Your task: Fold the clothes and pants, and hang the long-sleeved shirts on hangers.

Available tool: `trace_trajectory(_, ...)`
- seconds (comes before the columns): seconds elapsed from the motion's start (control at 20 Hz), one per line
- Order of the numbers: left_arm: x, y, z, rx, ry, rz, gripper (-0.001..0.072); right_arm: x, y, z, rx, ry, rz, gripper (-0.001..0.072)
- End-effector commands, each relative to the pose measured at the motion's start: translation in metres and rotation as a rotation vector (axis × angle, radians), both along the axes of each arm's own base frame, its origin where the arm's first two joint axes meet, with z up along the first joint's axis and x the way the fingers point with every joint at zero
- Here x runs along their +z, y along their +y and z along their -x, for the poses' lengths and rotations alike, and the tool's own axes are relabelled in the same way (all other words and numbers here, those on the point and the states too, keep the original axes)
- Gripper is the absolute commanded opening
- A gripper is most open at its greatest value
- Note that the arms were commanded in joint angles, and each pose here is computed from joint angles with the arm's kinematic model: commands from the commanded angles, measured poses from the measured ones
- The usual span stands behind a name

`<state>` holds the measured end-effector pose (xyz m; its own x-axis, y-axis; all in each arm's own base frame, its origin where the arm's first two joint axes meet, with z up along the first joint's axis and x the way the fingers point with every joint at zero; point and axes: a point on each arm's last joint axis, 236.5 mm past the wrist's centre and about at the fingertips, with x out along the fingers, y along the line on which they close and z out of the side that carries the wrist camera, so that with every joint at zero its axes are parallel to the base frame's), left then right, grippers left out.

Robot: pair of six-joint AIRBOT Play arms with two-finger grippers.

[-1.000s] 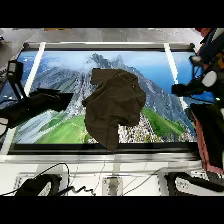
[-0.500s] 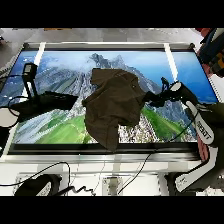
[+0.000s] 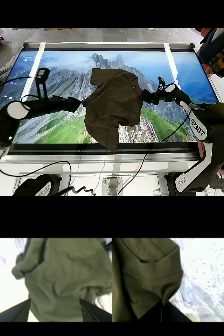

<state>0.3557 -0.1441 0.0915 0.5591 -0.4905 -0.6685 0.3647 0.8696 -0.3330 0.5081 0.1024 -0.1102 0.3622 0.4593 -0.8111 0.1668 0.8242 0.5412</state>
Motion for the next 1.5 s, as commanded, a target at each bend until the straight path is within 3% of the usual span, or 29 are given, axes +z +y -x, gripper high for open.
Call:
trace_trajectory(0.0,-0.051,-0.005,0.017,-0.018,0.214,0.004,0.0692,0.033,-0.009,-0.001,0.088,-0.093,0.093,0.001)
trace_trajectory(0.2,-0.135,-0.015,0.084,-0.062,0.574,0.01,0.0691,0.076,-0.008,0.009,0.136,-0.136,0.113,0.001)
trace_trajectory(0.35,-0.162,-0.045,0.133,-0.126,0.698,0.085,0.0692,0.08,-0.006,0.015,0.153,-0.125,0.111,0.001)
trace_trajectory(0.55,-0.187,-0.08,0.157,-0.166,0.66,0.049,0.0691,0.078,-0.003,0.023,0.173,-0.095,0.099,0.001)
trace_trajectory(0.8,-0.209,-0.125,0.158,-0.081,0.693,0.115,0.069,0.076,0.001,0.034,0.201,-0.056,0.086,0.001)
trace_trajectory(0.85,-0.211,-0.128,0.157,-0.069,0.71,0.126,0.0659,0.075,0.001,0.036,0.205,-0.05,0.085,0.001)
trace_trajectory(1.0,-0.208,-0.135,0.149,-0.068,0.703,0.14,0.03,0.077,0.002,0.037,0.209,-0.049,0.085,0.001)
trace_trajectory(1.1,-0.197,-0.141,0.135,-0.099,0.651,0.15,0.0013,0.085,0.0,0.036,0.208,-0.07,0.095,0.001)
trace_trajectory(1.3,-0.132,-0.137,0.068,-0.134,0.443,0.203,0.0018,0.137,-0.031,0.027,0.235,-0.203,0.276,0.001)
trace_trajectory(1.45,-0.045,-0.078,0.012,-0.095,0.212,0.173,0.0017,0.197,-0.064,0.027,0.231,-0.342,0.466,0.001)
